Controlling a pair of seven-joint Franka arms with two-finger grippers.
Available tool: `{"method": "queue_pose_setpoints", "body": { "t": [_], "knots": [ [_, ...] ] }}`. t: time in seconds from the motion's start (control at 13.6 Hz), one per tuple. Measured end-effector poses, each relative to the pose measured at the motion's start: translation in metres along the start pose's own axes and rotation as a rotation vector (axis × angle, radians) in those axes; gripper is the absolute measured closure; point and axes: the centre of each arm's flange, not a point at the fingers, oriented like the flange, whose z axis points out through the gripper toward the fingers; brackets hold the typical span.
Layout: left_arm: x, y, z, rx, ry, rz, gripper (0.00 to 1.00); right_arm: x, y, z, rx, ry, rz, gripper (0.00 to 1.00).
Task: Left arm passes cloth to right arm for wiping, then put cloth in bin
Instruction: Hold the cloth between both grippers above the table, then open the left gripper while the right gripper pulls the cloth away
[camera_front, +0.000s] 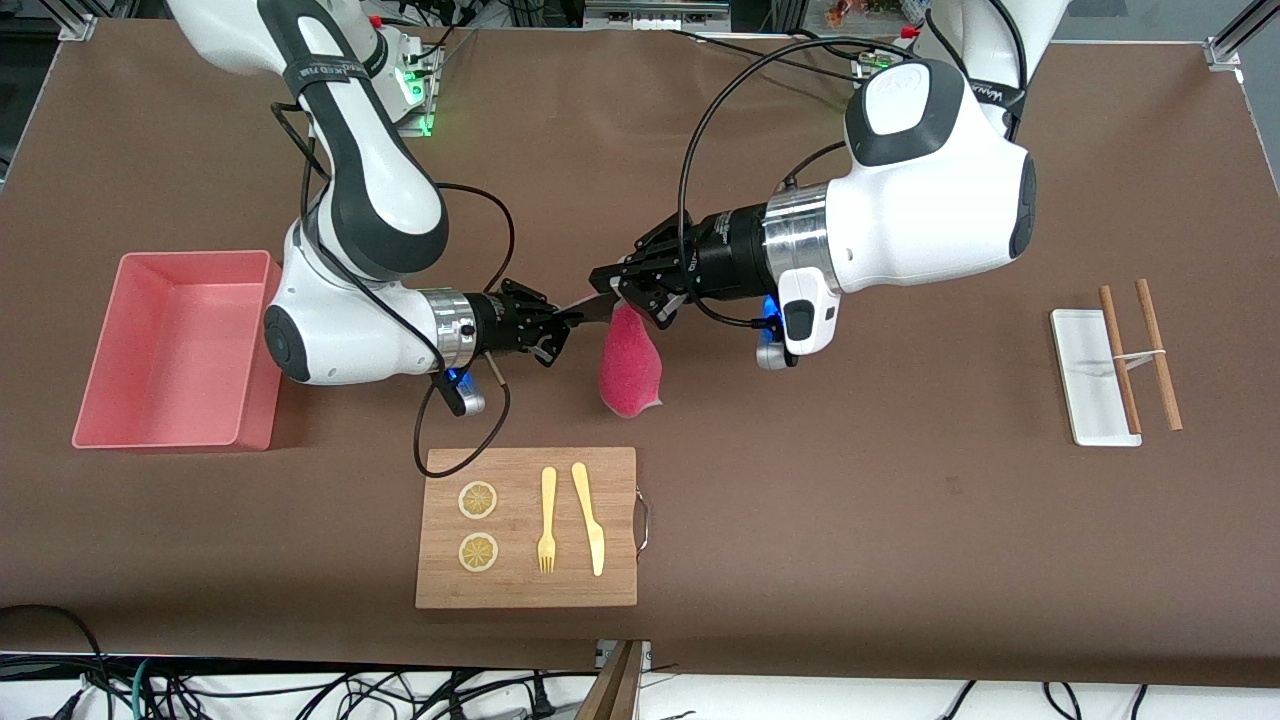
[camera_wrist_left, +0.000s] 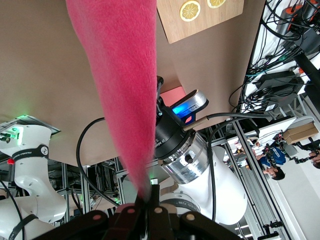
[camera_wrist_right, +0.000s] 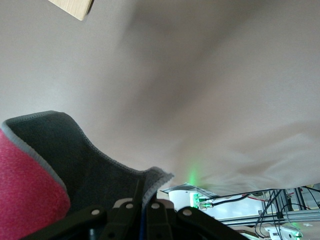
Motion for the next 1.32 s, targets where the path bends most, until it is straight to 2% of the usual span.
{"method": "queue_pose_setpoints", "body": {
  "t": [0.22, 0.51, 0.66, 0.88, 1.1, 1.32],
  "knots": [
    [0.002, 0.001, -0.003, -0.006, 0.006, 0.001, 0.64, 0.001, 0.000, -0.001, 0.000, 0.002, 0.000, 0.98],
    [0.004, 0.004, -0.011, -0.016, 0.015, 0.002, 0.21, 0.003, 0.001, -0.002, -0.002, 0.008, -0.001, 0.98],
    [0.010, 0.005, -0.024, 0.001, 0.080, 0.030, 0.01, 0.007, 0.004, 0.001, -0.027, 0.036, -0.007, 0.98],
    [0.013, -0.004, -0.051, 0.107, 0.259, 0.110, 0.00, 0.022, 0.016, 0.016, -0.110, 0.100, -0.050, 0.98],
    [0.015, -0.018, -0.076, 0.230, 0.442, 0.202, 0.00, 0.038, 0.032, 0.040, -0.232, 0.180, -0.103, 0.98],
    [0.040, -0.035, -0.099, 0.462, 0.589, 0.360, 0.00, 0.059, 0.055, 0.062, -0.366, 0.252, -0.158, 0.98]
  ]
}}
